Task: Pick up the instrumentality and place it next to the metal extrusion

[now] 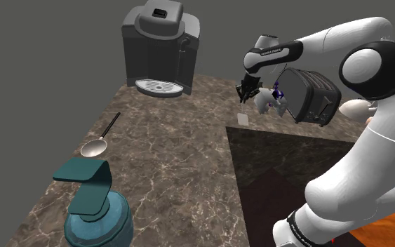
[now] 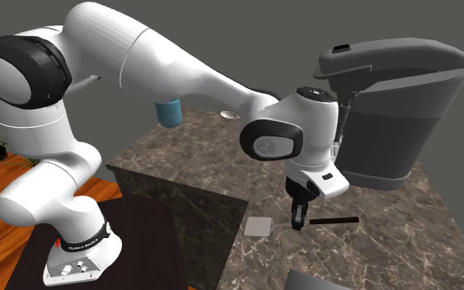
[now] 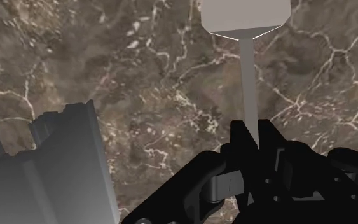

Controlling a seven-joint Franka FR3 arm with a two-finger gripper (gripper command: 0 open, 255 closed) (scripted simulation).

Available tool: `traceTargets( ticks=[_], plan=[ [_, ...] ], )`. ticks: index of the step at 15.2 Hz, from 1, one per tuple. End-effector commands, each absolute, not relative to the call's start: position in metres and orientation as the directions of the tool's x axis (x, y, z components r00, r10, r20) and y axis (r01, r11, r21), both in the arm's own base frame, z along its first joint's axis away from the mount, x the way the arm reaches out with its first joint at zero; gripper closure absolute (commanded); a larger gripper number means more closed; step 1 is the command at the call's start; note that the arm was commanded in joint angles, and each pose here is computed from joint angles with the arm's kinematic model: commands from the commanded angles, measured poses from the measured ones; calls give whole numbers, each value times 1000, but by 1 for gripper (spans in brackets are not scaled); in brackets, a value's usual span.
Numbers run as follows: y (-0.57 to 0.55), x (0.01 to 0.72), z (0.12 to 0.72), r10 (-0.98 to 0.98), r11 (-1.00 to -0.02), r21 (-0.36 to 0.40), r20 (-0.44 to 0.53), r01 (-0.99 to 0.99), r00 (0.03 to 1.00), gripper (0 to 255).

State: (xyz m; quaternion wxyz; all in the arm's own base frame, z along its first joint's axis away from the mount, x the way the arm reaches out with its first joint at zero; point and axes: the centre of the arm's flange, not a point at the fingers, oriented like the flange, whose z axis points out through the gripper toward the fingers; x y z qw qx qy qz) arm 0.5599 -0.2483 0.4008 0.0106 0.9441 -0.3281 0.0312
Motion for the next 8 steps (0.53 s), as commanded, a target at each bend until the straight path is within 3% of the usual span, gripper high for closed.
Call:
traceTargets(
  ticks=[1, 8],
  plan=[
    [-248, 560, 389, -619, -784, 0, 66, -620, 783, 255],
    [-248, 560, 350, -619, -784, 0, 66, -620, 783, 255]
  ],
)
